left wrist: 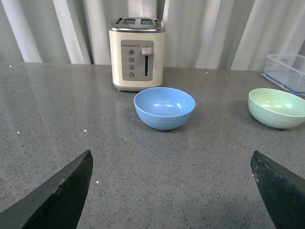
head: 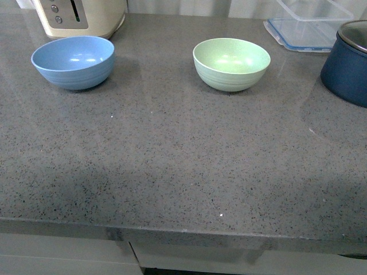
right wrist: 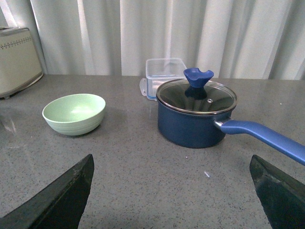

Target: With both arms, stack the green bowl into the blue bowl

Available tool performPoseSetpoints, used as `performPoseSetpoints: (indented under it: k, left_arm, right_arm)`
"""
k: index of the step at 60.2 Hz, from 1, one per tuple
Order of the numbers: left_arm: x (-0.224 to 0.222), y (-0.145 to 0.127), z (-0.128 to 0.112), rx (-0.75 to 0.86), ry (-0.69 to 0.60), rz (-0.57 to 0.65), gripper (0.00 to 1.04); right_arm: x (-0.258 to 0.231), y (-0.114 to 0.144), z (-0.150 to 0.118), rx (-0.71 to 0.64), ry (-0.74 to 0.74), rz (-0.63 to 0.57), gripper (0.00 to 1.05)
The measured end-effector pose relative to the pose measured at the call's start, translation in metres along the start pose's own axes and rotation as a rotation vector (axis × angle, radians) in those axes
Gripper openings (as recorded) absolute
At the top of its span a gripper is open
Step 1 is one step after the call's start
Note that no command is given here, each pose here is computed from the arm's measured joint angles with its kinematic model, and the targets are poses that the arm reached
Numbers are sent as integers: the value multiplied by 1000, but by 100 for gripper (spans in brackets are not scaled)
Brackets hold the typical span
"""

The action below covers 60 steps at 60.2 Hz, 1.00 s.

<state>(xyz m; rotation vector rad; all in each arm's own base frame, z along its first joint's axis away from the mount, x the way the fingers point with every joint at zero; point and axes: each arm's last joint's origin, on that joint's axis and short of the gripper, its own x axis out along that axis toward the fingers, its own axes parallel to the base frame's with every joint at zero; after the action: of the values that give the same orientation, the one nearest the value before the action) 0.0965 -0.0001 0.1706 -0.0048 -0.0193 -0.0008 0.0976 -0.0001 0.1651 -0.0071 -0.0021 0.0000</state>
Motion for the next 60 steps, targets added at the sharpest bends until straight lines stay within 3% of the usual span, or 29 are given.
performPoseSetpoints:
  k: [16, 17, 20, 23, 26, 34, 40, 60]
  left_arm:
    - [0, 0, 0, -5, 11, 21, 98]
    - [1, 0, -2, -50, 65, 85, 98]
    - [6, 0, -3, -105, 324, 469, 98]
    - [15, 4, -8, -116, 326, 747, 98]
    - [21, 8, -7, -126, 281, 850, 98]
    - [43, 17, 16, -194, 180, 832, 98]
    - [69, 24, 36, -207, 144, 721, 98]
    - [157, 32, 65, -213, 289, 470, 98]
  right_arm:
    - [0, 0, 0, 0, 0, 0, 95]
    - [0, 0, 0, 0, 0, 0, 95]
    - [0, 0, 0, 0, 0, 0, 95]
    - [0, 0, 0, 0, 0, 2, 95]
    - [0, 0, 0, 1, 2, 2, 95]
    - [0, 0, 0, 1, 1, 0, 95]
    - [0, 0, 0, 1, 1, 0, 95]
    - [0, 0, 0, 1, 1, 0, 95]
